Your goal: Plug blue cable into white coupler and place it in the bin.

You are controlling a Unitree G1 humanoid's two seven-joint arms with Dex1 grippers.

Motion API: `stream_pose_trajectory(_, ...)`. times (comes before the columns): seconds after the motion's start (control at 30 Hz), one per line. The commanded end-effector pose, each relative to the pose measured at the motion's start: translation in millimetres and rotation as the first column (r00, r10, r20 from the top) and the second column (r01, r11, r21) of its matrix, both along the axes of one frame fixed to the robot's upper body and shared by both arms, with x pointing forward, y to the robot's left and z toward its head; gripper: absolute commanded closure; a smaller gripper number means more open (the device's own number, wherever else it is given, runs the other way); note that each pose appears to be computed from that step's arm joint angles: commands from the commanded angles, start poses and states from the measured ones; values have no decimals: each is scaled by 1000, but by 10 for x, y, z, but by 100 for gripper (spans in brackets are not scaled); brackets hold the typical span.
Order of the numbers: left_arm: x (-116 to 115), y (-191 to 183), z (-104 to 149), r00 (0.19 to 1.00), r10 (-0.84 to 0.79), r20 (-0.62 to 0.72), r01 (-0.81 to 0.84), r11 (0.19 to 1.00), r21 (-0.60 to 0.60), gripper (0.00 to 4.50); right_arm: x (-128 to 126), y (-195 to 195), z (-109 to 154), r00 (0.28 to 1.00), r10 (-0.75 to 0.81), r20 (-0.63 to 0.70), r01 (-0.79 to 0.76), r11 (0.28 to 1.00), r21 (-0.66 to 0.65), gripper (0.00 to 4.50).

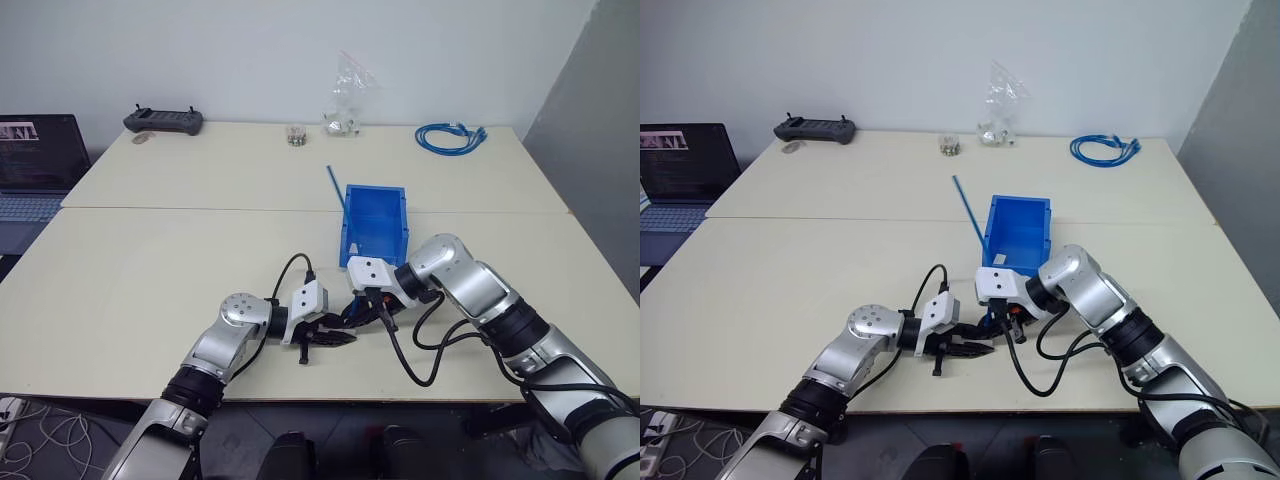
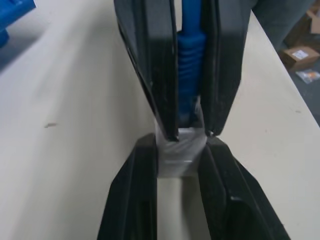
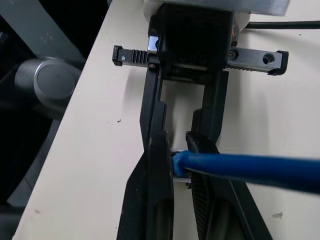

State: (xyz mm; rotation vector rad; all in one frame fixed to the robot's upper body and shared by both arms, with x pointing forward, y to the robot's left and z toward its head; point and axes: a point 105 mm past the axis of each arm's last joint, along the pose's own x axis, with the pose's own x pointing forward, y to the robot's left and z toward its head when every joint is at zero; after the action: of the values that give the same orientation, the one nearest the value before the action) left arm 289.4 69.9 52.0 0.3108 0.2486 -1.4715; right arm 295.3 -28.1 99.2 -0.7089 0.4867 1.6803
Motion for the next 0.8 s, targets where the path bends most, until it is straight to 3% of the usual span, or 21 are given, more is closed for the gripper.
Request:
stream_pose_trajectory(0.03,49,-105,168,997,-18,72,21,999,-46,372,-132,-223,-598,996,-12,-88,-10,969,-246,427)
stream_pose_trajectory(0.37,39,-103,165,997,-16,80,20,999,-45,372,-240,-233,-695,992,-44,-118,18,977,-212,427)
stream_pose_trajectory(0.8,41,-102,174,996,-22,91,26,999,-40,372,-144,-207,-767,968,-237,-77,232,970,-77,427)
